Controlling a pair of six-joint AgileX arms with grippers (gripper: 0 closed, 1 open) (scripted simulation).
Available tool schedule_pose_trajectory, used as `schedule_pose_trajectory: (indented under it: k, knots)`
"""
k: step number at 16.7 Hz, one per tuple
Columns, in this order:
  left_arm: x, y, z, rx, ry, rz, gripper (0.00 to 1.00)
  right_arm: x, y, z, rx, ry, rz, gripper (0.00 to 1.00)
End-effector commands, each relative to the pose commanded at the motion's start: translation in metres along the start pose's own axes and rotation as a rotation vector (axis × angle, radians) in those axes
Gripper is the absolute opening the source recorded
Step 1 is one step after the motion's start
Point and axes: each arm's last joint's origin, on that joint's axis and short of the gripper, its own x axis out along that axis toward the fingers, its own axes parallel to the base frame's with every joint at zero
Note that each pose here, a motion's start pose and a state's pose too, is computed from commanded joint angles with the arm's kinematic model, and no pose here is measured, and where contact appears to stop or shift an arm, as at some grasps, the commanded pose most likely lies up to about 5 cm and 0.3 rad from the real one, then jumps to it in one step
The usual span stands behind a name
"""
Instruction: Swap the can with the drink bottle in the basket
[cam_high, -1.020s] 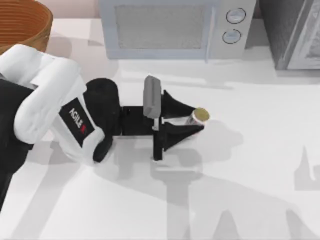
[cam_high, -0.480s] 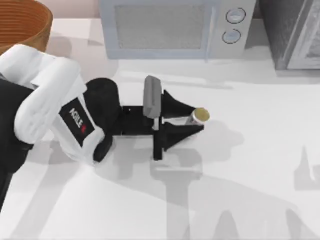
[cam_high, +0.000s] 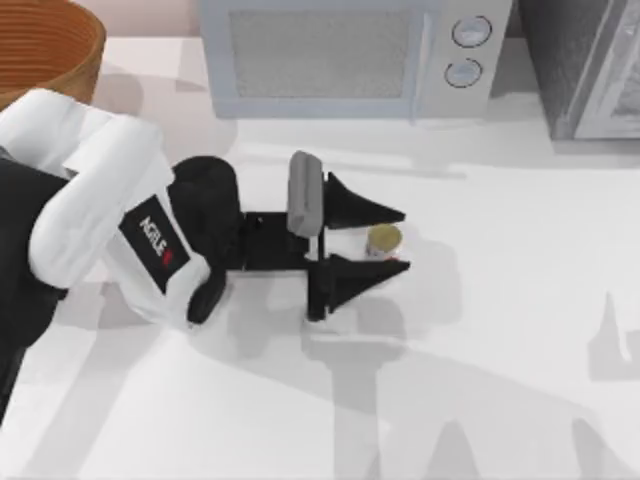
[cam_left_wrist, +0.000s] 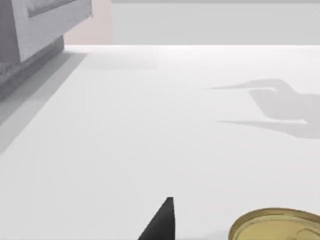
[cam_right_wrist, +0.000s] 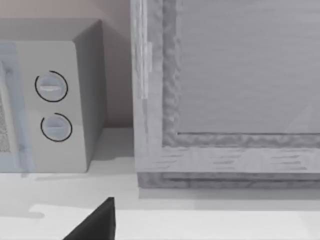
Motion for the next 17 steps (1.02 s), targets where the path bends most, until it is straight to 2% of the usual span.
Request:
schedule_pose_trajectory:
  k: [1, 2, 12, 14, 17]
  knots:
    - [0.0, 0.0, 0.0, 0.0, 0.0, 0.0, 0.98, 0.0, 0.0, 0.0, 0.0, 0.0, 0.0, 1.0]
    - [0.0, 0.0, 0.0, 0.0, 0.0, 0.0, 1.0, 0.0, 0.0, 0.0, 0.0, 0.0, 0.0, 1.0]
    - [-0.004, 0.001, 0.001, -0.013, 0.004, 0.017, 1.0, 0.0, 0.0, 0.0, 0.0, 0.0, 0.0, 1.0]
    - [-0.015, 0.001, 0.007, -0.059, 0.02, 0.077, 1.0, 0.0, 0.0, 0.0, 0.0, 0.0, 0.0, 1.0]
    - [-0.04, 0.001, 0.036, -0.119, 0.045, 0.227, 1.0, 0.0, 0.0, 0.0, 0.0, 0.0, 0.0, 1.0]
